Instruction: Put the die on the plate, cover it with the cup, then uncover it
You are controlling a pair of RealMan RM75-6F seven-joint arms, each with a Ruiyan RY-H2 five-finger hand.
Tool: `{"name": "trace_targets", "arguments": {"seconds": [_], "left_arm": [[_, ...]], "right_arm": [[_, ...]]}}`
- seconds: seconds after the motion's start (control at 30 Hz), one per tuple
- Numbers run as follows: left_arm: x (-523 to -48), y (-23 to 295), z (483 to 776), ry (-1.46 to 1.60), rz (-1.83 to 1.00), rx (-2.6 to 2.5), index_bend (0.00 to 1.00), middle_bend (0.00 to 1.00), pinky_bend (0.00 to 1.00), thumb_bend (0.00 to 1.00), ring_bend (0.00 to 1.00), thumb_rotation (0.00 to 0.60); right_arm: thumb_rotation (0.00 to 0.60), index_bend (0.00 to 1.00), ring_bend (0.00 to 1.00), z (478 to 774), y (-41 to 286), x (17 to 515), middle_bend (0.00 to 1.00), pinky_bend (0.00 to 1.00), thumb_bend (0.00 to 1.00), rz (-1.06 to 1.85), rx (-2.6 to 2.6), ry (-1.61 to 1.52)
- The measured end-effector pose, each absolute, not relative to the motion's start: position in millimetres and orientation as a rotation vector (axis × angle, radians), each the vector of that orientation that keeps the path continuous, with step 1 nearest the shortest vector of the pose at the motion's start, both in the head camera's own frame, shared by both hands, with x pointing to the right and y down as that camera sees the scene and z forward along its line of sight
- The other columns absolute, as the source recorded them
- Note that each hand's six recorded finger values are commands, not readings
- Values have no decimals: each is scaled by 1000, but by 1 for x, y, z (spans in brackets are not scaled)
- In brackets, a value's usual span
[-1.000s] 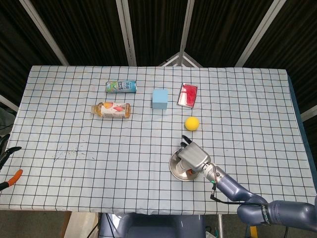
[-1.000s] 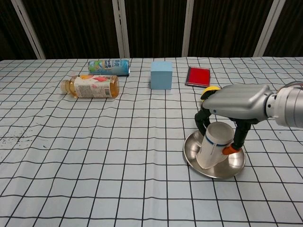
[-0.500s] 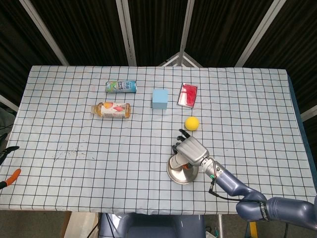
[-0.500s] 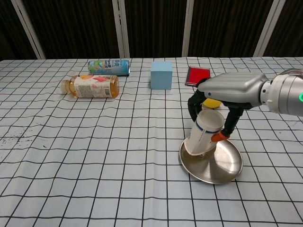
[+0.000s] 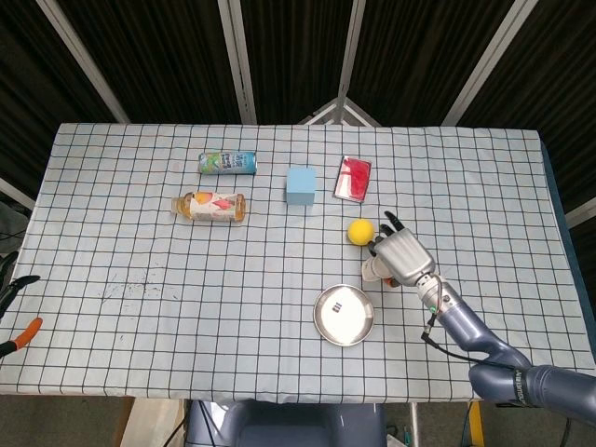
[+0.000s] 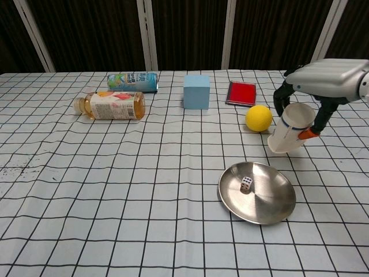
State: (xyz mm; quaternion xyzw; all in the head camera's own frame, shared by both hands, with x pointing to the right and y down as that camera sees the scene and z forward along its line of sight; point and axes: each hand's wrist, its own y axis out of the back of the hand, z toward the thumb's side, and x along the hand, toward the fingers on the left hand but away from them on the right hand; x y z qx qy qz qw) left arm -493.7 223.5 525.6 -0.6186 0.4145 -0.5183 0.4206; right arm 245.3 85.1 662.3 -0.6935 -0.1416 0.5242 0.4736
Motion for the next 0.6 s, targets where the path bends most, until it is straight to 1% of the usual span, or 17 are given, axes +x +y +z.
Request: {"name": "trace_targets", "arguments": {"seconds": [0.2,0.33,0.6], "left_arm": [[-493,224,526,1037,-1302,-1550,254,0,23,385,0,600],[-494,224,526,1039,-1309,-1547,254,0,23,385,0,600],[-493,223,528,1033,-1312,-1549,254,0,23,385,0,600]], "right_arm": [[600,704,215,668,73,275,511,0,522,1386,-1603,-339],[600,705,206,675,69,286,511,0,521,1420,-1568,-339],[600,639,171,688,75,294,498,0,521,1475,-1647,-384]]}}
